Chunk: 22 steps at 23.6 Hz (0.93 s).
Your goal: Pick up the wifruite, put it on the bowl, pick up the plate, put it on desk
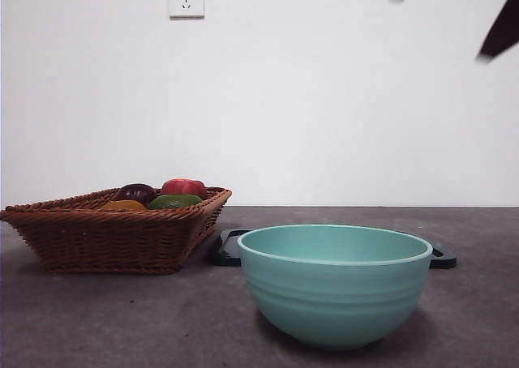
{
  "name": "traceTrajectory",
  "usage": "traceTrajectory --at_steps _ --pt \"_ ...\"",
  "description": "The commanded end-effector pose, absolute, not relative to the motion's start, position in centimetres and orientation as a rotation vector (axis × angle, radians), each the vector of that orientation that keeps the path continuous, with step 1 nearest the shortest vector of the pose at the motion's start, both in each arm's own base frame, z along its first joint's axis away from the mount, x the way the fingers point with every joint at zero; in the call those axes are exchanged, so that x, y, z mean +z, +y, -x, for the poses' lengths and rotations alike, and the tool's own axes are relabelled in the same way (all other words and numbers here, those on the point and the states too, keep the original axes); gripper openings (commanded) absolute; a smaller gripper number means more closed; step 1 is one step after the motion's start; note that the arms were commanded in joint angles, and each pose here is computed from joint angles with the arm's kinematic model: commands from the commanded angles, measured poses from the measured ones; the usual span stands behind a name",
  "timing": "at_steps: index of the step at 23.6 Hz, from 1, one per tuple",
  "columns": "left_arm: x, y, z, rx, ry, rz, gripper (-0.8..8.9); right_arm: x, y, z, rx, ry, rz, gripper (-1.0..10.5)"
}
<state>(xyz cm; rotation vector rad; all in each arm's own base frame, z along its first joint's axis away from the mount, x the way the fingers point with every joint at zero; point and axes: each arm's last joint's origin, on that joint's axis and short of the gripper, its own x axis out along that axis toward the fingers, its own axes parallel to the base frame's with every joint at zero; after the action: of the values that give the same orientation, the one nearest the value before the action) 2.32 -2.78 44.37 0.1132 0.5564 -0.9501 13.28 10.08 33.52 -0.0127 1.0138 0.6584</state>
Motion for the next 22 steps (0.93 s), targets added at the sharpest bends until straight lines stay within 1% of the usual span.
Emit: traceTrajectory --at_steps 1,4,7,11,15,22 --pt "44.7 -2.8 -2.2 -0.966 0.526 -0.126 5.94 35.5 8.1 -10.4 0.694 0.903 0.0 5.5" --pt "44.8 -2.8 -2.2 -0.966 0.524 -0.126 5.94 36.8 5.4 -6.6 0.722 0.77 -0.031 5.5" --pt "44.8 -2.8 -2.2 -0.966 0.525 -0.126 5.94 37.4 2.6 -2.7 0.752 0.608 -0.068 5.5" --pt "44.8 -2.8 -2.2 -0.966 0.525 -0.126 5.94 37.2 0.1 0.9 0.767 0.481 -0.136 5.5" --pt "44.8 -2.8 -2.2 -0.966 0.525 -0.126 5.94 37.1 -0.7 2.0 0.771 0.436 -0.169 5.5" --pt "44.7 -2.8 -2.2 -0.966 0.526 -0.126 5.93 37.1 -0.8 2.1 0.771 0.421 -0.17 5.5"
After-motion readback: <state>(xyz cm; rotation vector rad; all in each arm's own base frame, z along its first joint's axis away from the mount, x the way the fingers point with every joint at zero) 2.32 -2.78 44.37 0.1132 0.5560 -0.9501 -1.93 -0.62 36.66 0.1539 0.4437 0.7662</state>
